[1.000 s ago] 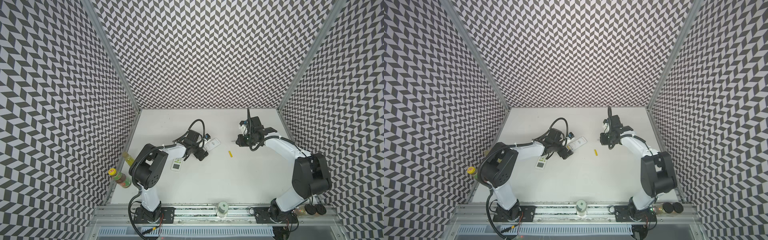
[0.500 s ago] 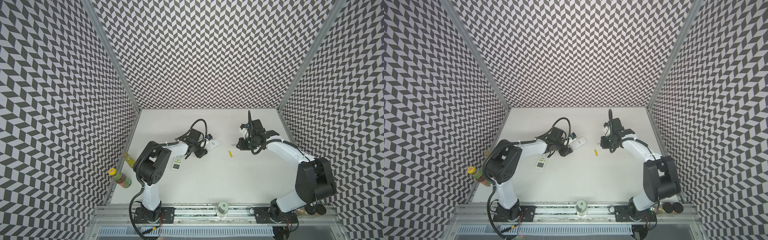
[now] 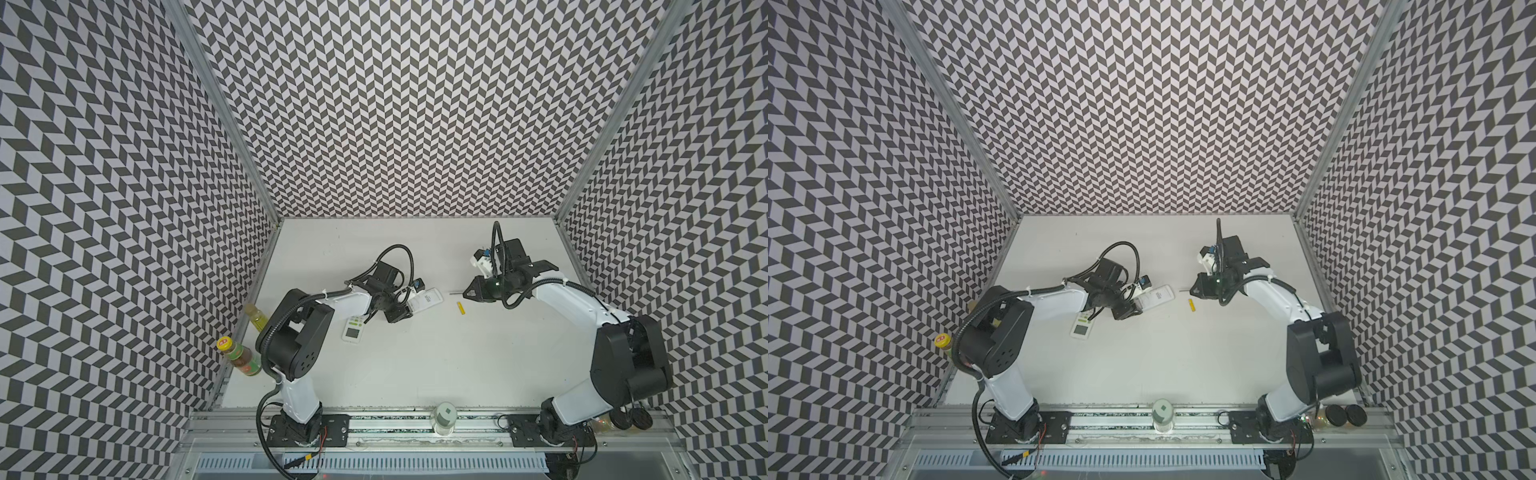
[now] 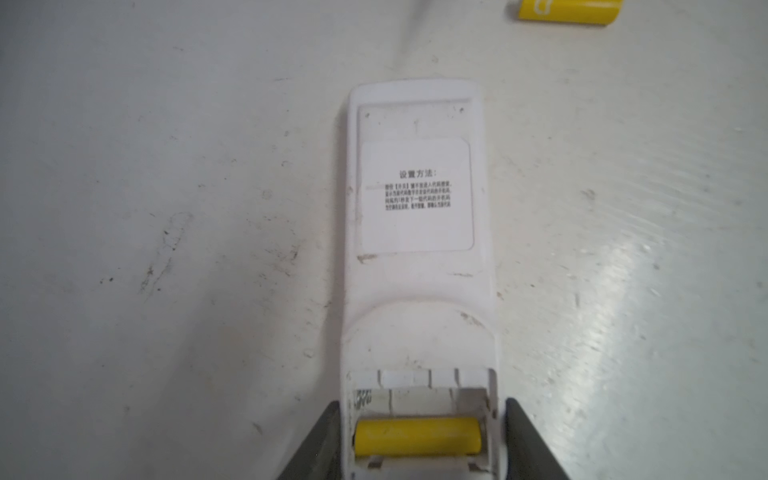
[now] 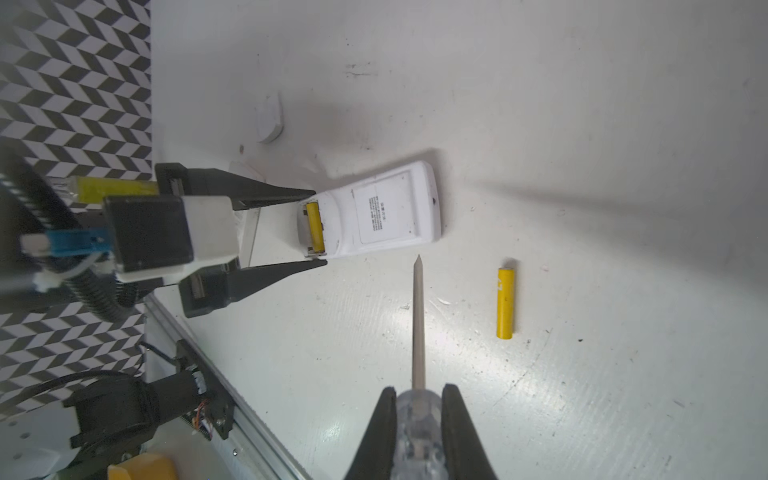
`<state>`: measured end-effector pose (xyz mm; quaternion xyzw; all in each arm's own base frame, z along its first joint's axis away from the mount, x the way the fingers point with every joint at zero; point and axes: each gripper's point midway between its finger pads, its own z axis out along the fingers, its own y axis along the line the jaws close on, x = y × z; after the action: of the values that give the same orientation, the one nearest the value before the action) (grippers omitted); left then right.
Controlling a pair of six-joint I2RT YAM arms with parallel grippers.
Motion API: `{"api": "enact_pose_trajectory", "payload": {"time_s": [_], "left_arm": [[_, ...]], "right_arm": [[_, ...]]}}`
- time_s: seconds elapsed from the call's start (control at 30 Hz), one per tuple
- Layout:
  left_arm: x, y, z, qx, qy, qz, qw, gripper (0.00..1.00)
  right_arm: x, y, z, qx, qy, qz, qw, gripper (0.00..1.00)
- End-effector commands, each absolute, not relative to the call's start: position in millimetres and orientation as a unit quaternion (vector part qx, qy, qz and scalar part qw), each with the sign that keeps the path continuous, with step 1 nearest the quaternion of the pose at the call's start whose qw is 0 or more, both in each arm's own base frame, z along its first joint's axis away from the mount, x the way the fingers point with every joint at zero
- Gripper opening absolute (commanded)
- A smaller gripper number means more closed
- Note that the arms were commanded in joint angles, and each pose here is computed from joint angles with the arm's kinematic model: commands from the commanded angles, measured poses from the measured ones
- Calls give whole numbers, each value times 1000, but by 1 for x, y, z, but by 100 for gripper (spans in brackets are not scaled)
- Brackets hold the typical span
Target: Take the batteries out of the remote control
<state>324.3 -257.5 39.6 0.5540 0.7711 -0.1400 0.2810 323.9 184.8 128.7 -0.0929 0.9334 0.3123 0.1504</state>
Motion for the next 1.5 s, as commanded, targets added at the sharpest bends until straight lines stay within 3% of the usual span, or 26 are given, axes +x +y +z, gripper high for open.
{"api": "enact_pose_trajectory", "payload": {"time_s": [0.0, 0.33, 0.73, 1.1, 1.47], "left_arm": [[299, -260, 53, 605, 723, -165, 290, 52], [277, -251, 35, 640, 700, -170, 268, 56], [269, -252, 19, 659, 693, -158, 247, 56], [265, -257, 15, 668, 685, -162, 241, 55], [266, -259, 18, 669, 686, -158, 240, 55]], "right_arm": [[322, 208, 149, -108, 910, 373, 144, 0], [293, 275, 132, -162, 888, 425, 67, 0], [280, 308, 101, -152, 897, 416, 9, 0], [284, 320, 84, -167, 911, 375, 22, 0], [273, 318, 60, -247, 908, 338, 20, 0]]}}
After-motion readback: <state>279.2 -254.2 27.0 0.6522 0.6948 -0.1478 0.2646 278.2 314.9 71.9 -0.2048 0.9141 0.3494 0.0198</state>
